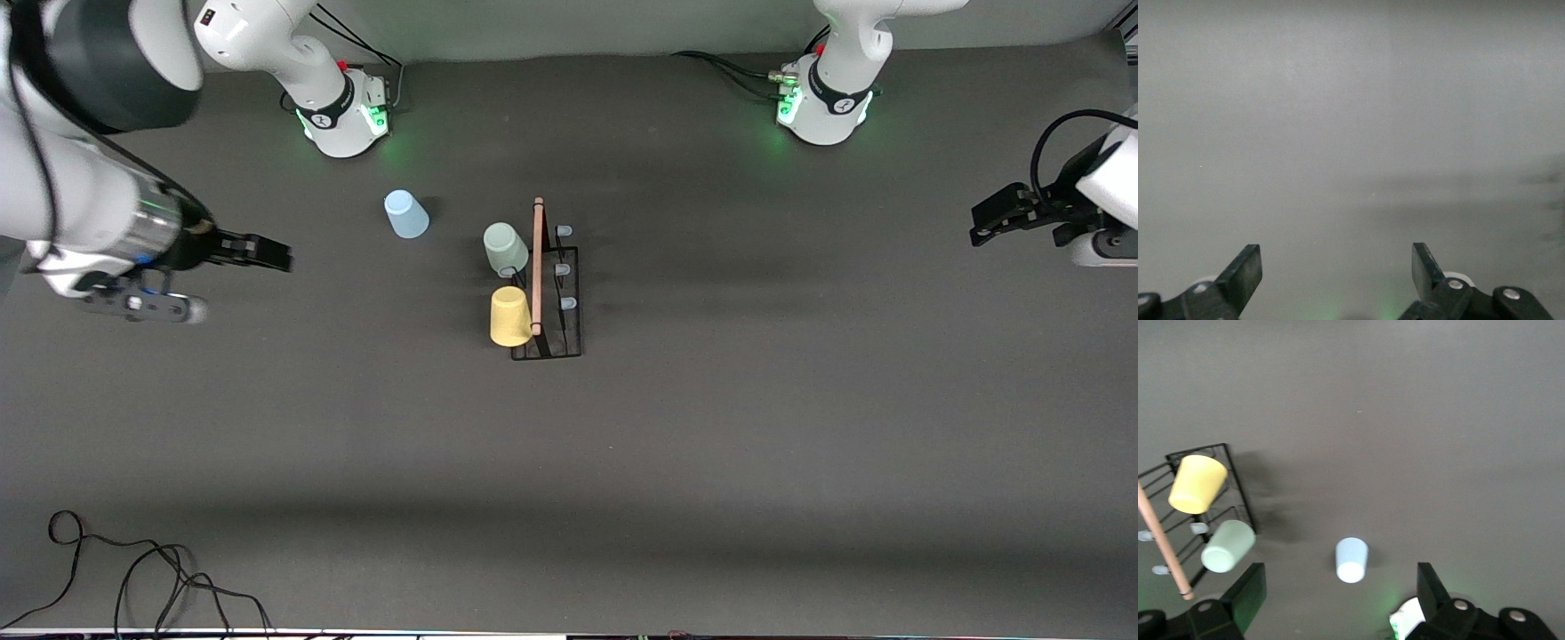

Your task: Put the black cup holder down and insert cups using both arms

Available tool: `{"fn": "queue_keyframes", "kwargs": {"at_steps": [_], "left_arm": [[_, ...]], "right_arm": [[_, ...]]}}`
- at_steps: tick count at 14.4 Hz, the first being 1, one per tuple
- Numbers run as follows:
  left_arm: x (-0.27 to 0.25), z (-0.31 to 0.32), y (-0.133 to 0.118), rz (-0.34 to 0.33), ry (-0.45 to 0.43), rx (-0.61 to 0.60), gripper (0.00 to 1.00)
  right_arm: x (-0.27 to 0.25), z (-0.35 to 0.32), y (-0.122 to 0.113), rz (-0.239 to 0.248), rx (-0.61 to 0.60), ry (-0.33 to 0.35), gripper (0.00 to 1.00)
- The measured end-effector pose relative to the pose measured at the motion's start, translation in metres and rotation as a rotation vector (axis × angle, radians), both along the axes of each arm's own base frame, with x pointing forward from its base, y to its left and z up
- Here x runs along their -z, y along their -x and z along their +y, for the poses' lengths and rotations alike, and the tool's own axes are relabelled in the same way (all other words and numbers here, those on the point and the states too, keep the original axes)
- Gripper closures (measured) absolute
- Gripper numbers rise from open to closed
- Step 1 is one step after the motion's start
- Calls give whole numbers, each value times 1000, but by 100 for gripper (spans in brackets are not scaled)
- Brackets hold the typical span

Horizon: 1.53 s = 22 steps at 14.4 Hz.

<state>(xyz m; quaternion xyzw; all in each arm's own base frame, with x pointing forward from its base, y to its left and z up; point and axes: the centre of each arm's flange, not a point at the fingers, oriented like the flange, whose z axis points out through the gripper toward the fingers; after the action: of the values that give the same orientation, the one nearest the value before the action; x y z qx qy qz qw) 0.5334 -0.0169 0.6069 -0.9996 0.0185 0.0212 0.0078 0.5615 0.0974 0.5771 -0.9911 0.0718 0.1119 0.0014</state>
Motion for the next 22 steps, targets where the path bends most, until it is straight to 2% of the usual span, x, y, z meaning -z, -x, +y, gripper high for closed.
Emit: {"fn": "queue_keyframes", "kwargs": {"at_steps": [6, 9, 13, 15, 19, 22], "left_arm": [[0, -4, 0, -1, -8, 10, 0], [0, -4, 0, -2, -8, 9, 0], [-5, -3, -7, -62, 4, 6, 0], [-5, -2, -7, -65, 5, 3, 0], [-5, -1, -7, -64, 3, 2, 0], [-5, -2, -7, -65, 0, 5, 0]], "right_arm": [[-14, -24, 0, -20, 3, 54, 0], [-14, -28, -1, -19, 8, 57, 0], [-7, -46, -5, -1, -10, 56, 0], [-10, -52, -3, -3, -34, 66, 0], [-23, -64, 4, -25, -39, 34, 0], [-22, -66, 5, -57, -45, 41, 0]]}}
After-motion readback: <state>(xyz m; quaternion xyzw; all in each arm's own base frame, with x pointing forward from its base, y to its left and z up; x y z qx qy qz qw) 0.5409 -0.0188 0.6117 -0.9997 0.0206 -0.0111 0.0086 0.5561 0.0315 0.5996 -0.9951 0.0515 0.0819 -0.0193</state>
